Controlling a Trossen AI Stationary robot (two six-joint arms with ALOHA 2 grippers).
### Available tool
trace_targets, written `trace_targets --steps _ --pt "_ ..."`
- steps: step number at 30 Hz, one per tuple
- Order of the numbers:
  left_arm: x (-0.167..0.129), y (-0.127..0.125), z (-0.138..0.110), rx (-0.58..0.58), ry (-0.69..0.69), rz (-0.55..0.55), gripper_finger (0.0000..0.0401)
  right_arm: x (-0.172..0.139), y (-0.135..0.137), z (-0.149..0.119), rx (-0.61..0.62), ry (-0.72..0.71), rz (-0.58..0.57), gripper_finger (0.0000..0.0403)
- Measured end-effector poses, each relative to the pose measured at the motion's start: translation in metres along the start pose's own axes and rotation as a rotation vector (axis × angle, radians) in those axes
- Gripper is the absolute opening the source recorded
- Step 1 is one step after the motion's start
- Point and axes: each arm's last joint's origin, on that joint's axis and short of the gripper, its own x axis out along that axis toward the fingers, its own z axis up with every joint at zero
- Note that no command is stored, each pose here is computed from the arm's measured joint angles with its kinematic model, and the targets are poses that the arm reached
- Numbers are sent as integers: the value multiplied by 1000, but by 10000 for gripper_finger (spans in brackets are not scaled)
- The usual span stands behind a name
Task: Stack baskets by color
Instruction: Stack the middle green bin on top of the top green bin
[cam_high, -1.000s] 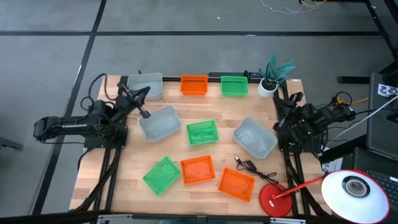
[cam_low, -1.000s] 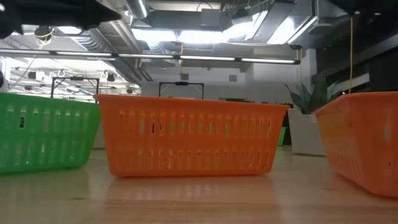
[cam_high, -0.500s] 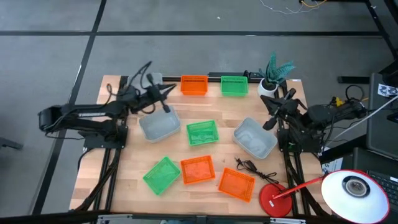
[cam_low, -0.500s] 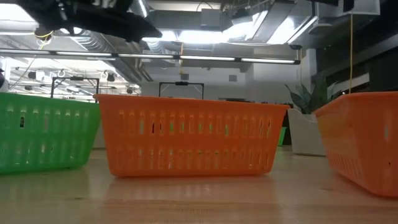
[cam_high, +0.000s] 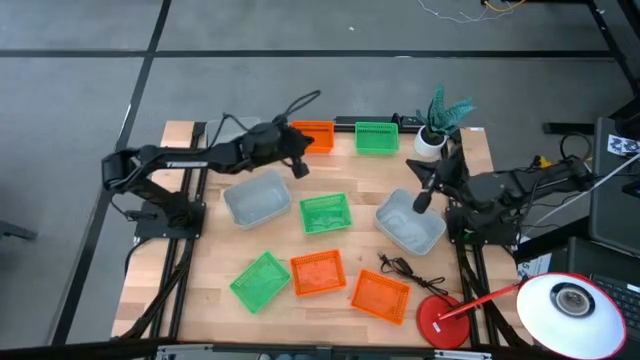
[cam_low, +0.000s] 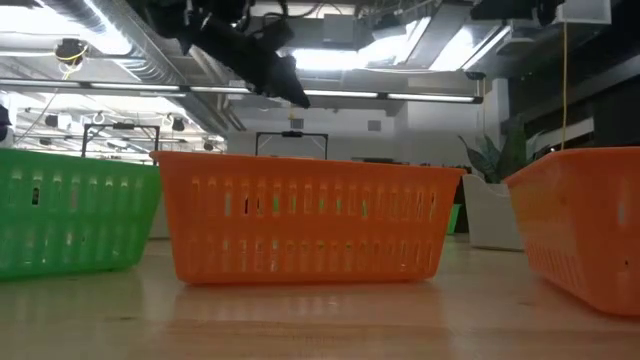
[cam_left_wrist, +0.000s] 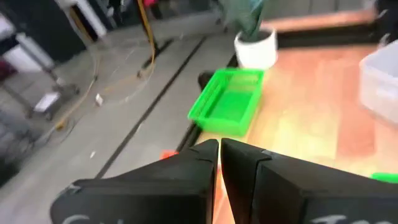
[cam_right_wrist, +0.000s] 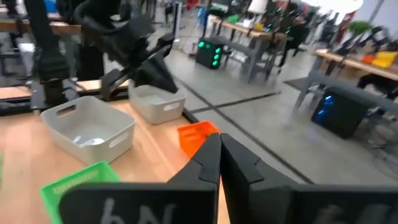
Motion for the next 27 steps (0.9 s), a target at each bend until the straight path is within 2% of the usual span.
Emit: trace_targets --steps 3,9,14,18,21,27 --pt "-5 -2 10 -11 9 20 14 12 0 -2 3 34 51 7" --pt "-40 -11 25 4 9 -40 14 50 -5 -8 20 110 107 7" --pt "-68 -17 20 -25 137 -4 14 86 -10 -15 26 186 209 7" --pt "-85 -20 15 -38 216 23 14 118 -10 -8 38 267 306 7" --pt "-93 -24 13 -20 249 30 14 143 -7 -2 -7 346 358 7" --pt "-112 -21 8 14 299 128 14 192 5 10 -134 452 390 7"
